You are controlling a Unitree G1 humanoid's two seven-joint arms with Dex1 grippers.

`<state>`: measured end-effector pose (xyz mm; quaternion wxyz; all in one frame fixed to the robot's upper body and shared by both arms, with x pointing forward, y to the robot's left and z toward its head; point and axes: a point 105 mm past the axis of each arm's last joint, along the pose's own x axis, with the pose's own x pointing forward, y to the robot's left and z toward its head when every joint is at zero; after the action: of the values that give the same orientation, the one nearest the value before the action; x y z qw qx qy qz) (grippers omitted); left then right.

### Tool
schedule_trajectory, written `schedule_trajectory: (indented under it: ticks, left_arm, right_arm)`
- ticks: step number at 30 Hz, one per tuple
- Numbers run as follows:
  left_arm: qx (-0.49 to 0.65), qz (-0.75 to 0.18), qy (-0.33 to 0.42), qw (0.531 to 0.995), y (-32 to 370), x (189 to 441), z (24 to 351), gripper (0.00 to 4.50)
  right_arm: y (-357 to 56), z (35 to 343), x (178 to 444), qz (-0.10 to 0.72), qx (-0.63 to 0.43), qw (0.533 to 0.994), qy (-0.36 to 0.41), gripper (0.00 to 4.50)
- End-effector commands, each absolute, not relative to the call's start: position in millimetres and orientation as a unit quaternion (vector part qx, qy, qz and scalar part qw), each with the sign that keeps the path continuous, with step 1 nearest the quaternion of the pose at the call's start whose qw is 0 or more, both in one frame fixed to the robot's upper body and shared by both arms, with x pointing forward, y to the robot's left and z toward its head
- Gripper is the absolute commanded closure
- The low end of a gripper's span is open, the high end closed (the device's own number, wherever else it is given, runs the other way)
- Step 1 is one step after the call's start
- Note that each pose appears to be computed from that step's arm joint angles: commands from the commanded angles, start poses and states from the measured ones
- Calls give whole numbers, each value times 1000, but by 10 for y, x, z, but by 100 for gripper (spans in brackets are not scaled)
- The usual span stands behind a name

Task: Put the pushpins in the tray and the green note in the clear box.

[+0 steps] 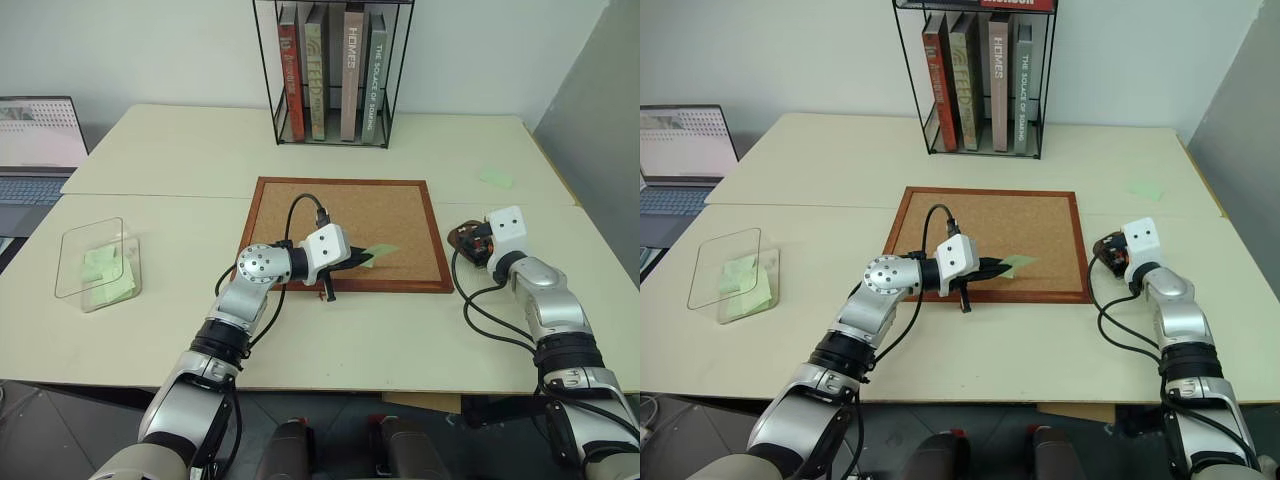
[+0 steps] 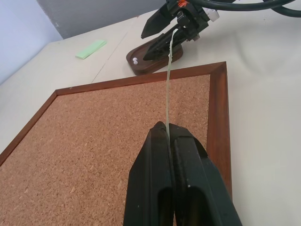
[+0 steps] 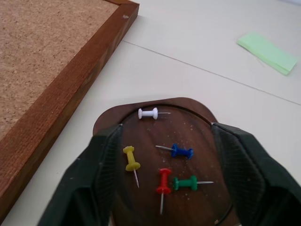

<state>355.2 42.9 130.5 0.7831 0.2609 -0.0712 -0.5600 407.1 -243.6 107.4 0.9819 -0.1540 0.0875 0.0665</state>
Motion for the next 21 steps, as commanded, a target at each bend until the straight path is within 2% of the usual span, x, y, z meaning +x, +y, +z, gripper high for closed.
schedule_trajectory:
  ticks: [1, 3, 10, 12, 17, 21]
  left_arm:
    - [259, -556, -97, 784, 396, 3540, 1438, 450]
    - [258, -555, -97, 785, 404, 3543, 1448, 450]
    - [247, -548, -97, 794, 421, 3557, 1481, 450]
    - [235, -544, -97, 800, 437, 3564, 1518, 450]
    - [223, -488, -84, 840, 828, 3624, 1683, 450]
    - [226, -436, -64, 869, 1205, 3598, 1811, 450]
  right_arm:
    - [-2457, 1468, 4071, 56, -140, 989, 9, 21]
    - [-2453, 1559, 4051, 57, -128, 990, -13, 5]
    - [-2341, 1856, 3949, 91, -94, 988, -77, 5]
    - [-2205, 1923, 3900, 129, -87, 984, -91, 5]
    - [-1480, 2031, 3532, 331, -100, 932, -108, 5]
    - [-1191, 2070, 3341, 410, -93, 902, -103, 5]
